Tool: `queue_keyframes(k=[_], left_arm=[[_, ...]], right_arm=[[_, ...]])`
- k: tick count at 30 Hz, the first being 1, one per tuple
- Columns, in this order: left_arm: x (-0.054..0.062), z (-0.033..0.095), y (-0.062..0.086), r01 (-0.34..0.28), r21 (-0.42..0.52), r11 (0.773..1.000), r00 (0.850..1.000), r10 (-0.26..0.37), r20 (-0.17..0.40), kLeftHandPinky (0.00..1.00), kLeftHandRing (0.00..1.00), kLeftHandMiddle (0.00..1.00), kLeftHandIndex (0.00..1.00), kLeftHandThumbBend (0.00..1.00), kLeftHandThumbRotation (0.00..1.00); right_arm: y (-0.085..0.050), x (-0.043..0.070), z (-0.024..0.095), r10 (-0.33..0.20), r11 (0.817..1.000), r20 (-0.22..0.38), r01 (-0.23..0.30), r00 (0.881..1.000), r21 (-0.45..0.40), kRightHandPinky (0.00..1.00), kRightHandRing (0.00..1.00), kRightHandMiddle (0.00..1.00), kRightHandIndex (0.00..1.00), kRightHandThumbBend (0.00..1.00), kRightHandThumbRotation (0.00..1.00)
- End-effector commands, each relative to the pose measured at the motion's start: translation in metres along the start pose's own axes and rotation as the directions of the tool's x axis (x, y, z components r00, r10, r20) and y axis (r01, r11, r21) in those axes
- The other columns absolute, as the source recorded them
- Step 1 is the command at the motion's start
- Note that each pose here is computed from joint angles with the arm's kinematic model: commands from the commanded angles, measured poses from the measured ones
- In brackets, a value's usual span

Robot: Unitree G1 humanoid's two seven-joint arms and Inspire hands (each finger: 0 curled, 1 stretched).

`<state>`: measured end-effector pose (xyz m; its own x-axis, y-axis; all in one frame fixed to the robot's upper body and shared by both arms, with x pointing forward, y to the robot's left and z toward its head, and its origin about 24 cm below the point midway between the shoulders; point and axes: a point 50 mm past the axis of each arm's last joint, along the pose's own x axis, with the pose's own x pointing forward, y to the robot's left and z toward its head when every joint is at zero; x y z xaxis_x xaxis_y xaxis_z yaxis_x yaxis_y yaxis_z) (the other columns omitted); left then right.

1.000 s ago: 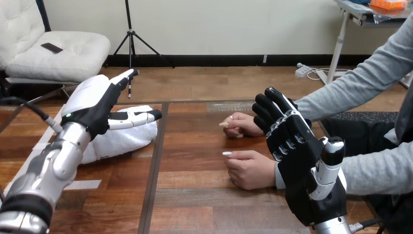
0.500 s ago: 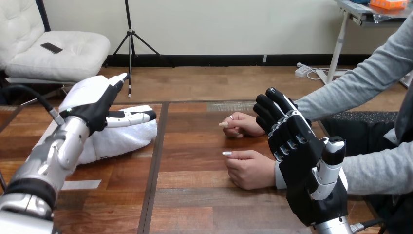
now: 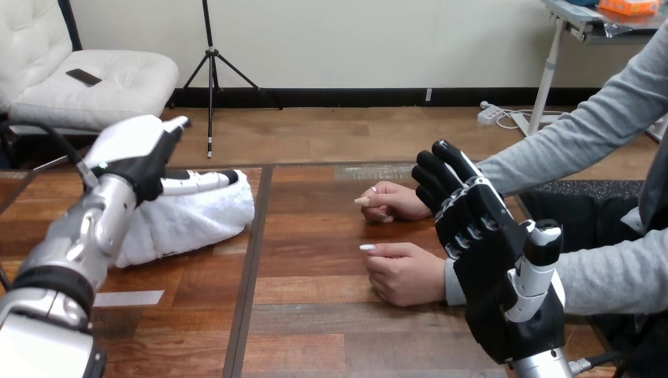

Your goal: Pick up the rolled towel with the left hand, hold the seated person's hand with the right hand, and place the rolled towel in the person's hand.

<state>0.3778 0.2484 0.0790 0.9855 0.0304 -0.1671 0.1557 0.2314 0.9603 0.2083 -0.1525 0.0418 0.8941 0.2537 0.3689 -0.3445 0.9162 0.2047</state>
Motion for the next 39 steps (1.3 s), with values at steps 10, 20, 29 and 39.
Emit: queue_keyframes(k=[10, 20, 29, 39], left_arm=[[0.014, 0.022, 0.036, -0.054, 0.091, 0.994, 0.999, 0.054, 0.001, 0.91, 0.95, 0.96, 0.95, 0.81, 0.78], [0.015, 0.021, 0.033, -0.005, 0.141, 0.99, 0.999, 0.013, -0.052, 0.95, 0.98, 0.99, 0.98, 0.87, 0.79], [0.015, 0.021, 0.029, 0.024, 0.156, 0.987, 0.997, -0.011, -0.083, 0.97, 1.0, 1.0, 1.0, 0.87, 0.79], [0.015, 0.02, 0.022, 0.062, 0.188, 0.98, 0.994, -0.044, -0.101, 0.99, 1.0, 1.0, 1.0, 0.88, 0.8]], right_arm=[[0.002, 0.024, 0.017, 0.053, 0.999, 0.122, -0.052, 0.991, -0.015, 0.99, 0.94, 0.91, 0.9, 0.97, 1.0], [0.003, 0.024, 0.017, 0.052, 0.999, 0.127, -0.05, 0.991, -0.014, 0.96, 0.93, 0.9, 0.89, 0.98, 1.0], [0.003, 0.023, 0.018, 0.053, 0.998, 0.127, -0.051, 0.99, -0.019, 0.96, 0.92, 0.9, 0.89, 0.98, 1.0], [0.003, 0.022, 0.018, 0.056, 0.998, 0.129, -0.052, 0.99, -0.033, 0.95, 0.93, 0.9, 0.89, 0.98, 1.0]])
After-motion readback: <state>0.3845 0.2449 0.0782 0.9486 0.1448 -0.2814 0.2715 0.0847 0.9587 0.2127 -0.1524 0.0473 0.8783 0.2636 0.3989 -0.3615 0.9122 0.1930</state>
